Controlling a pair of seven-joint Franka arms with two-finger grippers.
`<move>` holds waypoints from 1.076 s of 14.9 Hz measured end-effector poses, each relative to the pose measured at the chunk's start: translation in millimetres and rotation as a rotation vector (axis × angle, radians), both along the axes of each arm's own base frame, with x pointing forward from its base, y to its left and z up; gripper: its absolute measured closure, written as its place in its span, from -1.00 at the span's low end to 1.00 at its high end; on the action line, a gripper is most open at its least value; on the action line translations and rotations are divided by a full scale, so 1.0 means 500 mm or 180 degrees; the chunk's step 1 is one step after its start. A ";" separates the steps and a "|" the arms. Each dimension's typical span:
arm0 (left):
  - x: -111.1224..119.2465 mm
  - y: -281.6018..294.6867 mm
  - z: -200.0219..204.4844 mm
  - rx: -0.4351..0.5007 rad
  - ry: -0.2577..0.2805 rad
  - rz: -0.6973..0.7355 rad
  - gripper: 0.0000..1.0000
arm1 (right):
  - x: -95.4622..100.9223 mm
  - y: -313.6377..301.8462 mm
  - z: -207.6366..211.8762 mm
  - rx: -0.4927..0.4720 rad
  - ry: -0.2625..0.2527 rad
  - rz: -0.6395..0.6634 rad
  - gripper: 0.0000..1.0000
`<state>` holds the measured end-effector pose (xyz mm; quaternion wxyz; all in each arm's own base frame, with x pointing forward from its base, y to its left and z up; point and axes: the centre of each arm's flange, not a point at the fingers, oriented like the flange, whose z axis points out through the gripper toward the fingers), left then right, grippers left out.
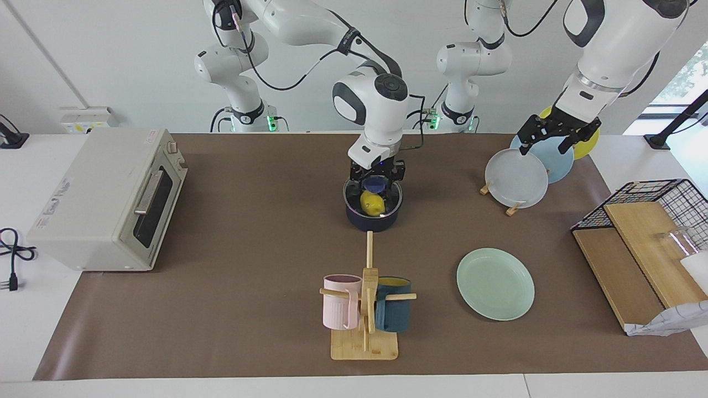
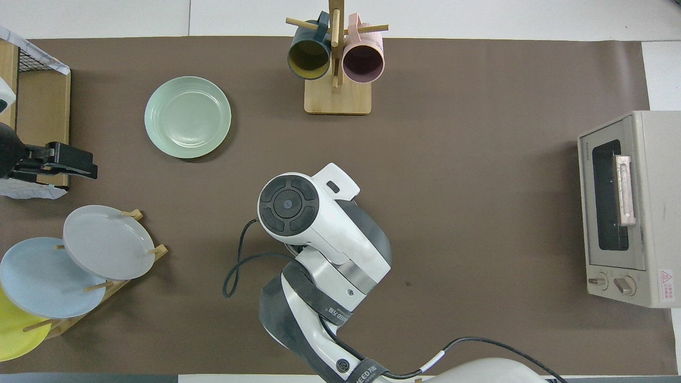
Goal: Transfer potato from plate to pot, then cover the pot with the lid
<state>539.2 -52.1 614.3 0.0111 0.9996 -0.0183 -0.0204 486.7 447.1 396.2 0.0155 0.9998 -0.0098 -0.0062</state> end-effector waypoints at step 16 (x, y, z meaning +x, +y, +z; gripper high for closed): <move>-0.002 0.002 0.004 -0.0001 -0.0010 0.0005 -1.00 | 0.126 -0.487 0.393 -0.0033 -0.0087 -0.0105 -1.00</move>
